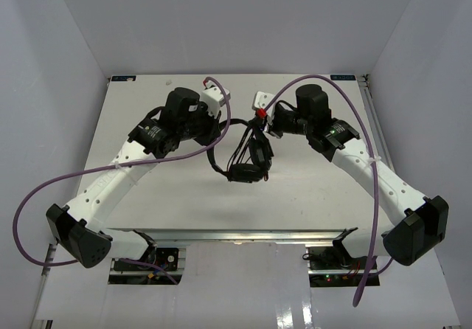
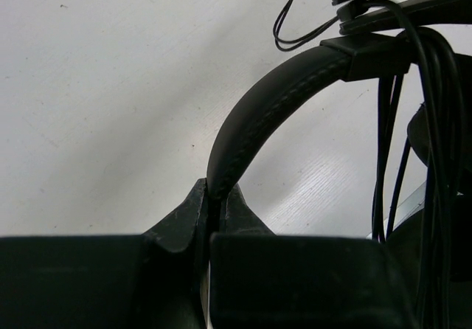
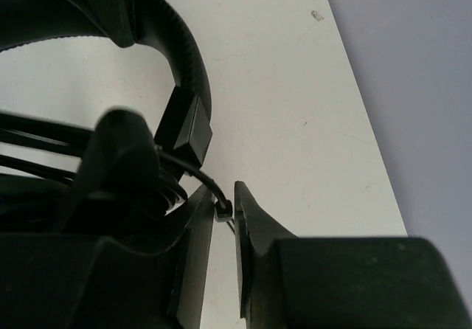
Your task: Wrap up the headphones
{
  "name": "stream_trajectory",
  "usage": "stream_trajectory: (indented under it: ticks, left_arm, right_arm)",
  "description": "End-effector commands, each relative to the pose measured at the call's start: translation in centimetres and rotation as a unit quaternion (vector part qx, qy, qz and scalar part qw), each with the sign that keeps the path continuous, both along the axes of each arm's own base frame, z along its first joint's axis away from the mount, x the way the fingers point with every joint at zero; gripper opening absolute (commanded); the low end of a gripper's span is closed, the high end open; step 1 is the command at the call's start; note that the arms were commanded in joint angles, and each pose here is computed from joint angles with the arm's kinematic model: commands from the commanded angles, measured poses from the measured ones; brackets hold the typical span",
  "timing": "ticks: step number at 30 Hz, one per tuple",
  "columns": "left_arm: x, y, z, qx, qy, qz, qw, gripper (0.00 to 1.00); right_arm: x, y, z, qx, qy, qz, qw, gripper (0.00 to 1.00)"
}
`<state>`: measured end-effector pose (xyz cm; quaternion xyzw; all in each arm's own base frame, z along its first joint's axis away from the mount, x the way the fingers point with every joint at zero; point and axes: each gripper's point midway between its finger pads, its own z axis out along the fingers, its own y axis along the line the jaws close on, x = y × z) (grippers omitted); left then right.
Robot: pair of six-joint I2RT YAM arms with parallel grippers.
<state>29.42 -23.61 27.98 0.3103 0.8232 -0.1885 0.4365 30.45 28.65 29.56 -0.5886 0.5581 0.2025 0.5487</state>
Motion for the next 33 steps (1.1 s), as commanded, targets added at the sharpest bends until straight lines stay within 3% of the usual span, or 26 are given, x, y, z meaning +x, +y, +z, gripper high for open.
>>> stream_trajectory:
  ticks: [1, 4, 13, 18, 27, 33]
  left_arm:
    - [-0.4, -1.3, 8.2, -0.101, -0.063, -0.008, 0.993, 0.00]
    - [-0.5, -1.6, 9.0, -0.114, -0.062, -0.010, 0.992, 0.00]
    - [-0.5, -2.9, 11.7, -0.152, -0.059, -0.024, 0.986, 0.00]
    - [-0.3, -3.3, 12.2, -0.160, -0.059, -0.027, 0.985, 0.00]
    - [1.1, -2.6, 11.8, -0.156, -0.071, 0.015, 0.985, 0.00]
    - [1.9, -2.7, 10.6, -0.159, -0.072, 0.032, 0.984, 0.00]
  right_arm:
    - [-0.8, -0.2, -0.7, 0.018, 0.042, 0.014, 0.999, 0.25]
    - [-1.4, 0.5, -1.0, 0.032, 0.064, 0.033, 0.997, 0.26]
    - [-3.0, 2.7, -1.1, 0.089, 0.138, 0.086, 0.983, 0.41]
    - [-4.5, 3.7, -2.2, 0.115, 0.203, 0.121, 0.965, 0.47]
    - [-1.9, 2.0, -3.7, 0.109, 0.172, 0.028, 0.979, 0.47]
    - [-2.8, 1.6, -3.6, 0.117, 0.183, 0.039, 0.975, 0.47]
